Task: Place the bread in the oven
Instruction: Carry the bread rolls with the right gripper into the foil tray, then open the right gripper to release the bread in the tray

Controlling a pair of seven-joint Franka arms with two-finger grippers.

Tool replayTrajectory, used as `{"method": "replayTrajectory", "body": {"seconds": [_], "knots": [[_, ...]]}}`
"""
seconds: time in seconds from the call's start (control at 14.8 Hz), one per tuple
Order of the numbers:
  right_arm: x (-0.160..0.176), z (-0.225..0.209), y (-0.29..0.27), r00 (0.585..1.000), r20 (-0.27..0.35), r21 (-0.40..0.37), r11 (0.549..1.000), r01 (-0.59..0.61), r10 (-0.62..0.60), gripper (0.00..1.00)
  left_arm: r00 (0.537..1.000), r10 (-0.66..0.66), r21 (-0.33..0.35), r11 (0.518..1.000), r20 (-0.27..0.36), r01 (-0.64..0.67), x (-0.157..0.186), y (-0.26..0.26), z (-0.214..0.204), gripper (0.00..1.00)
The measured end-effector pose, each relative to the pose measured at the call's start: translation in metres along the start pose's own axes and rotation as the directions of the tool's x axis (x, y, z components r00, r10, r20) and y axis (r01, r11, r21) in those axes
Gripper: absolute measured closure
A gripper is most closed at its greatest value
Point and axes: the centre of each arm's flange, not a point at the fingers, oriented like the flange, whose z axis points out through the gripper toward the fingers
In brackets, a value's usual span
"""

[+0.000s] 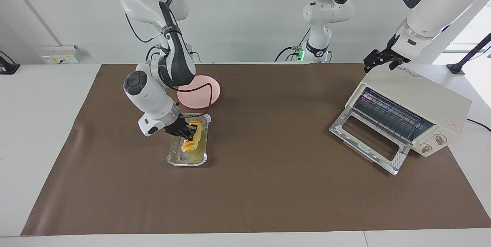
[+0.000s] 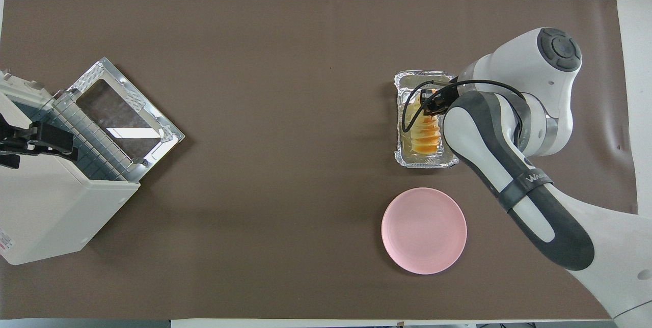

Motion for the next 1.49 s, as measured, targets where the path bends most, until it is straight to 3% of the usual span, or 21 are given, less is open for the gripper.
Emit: {"method": "replayTrajectory", "body": {"seconds": [0.2,0.27,0.54,0.88,1.15,1.49], "knots": [[-0.001,0.014,0.003,1.000,-0.018,0.000,1.000,-0.004,0.004,0.93,1.000,0.000,0.000,1.000,0.000,0.000,0.000,0.000,0.000,0.00],[-0.002,0.015,0.003,1.000,-0.019,0.000,1.000,-0.003,0.003,0.87,1.000,0.000,0.000,1.000,0.000,0.000,0.000,0.000,0.000,0.00],[0.000,0.004,-0.002,0.999,-0.037,0.001,1.000,0.031,-0.031,0.48,1.000,0.000,0.000,1.000,0.000,0.000,0.000,0.000,0.000,0.00],[0.010,-0.047,0.023,0.994,-0.046,-0.052,0.994,0.101,-0.103,0.00,1.000,0.000,0.000,1.000,0.000,0.000,0.000,0.000,0.000,0.00],[0.007,-0.030,0.065,0.998,-0.001,-0.068,0.996,0.064,-0.064,0.00,1.000,0.000,0.000,1.000,0.000,0.000,0.000,0.000,0.000,0.00],[-0.006,-0.002,0.071,0.998,0.041,-0.059,0.997,0.046,-0.044,0.09,1.000,0.000,0.000,1.000,0.000,0.000,0.000,0.000,0.000,0.00]]}}
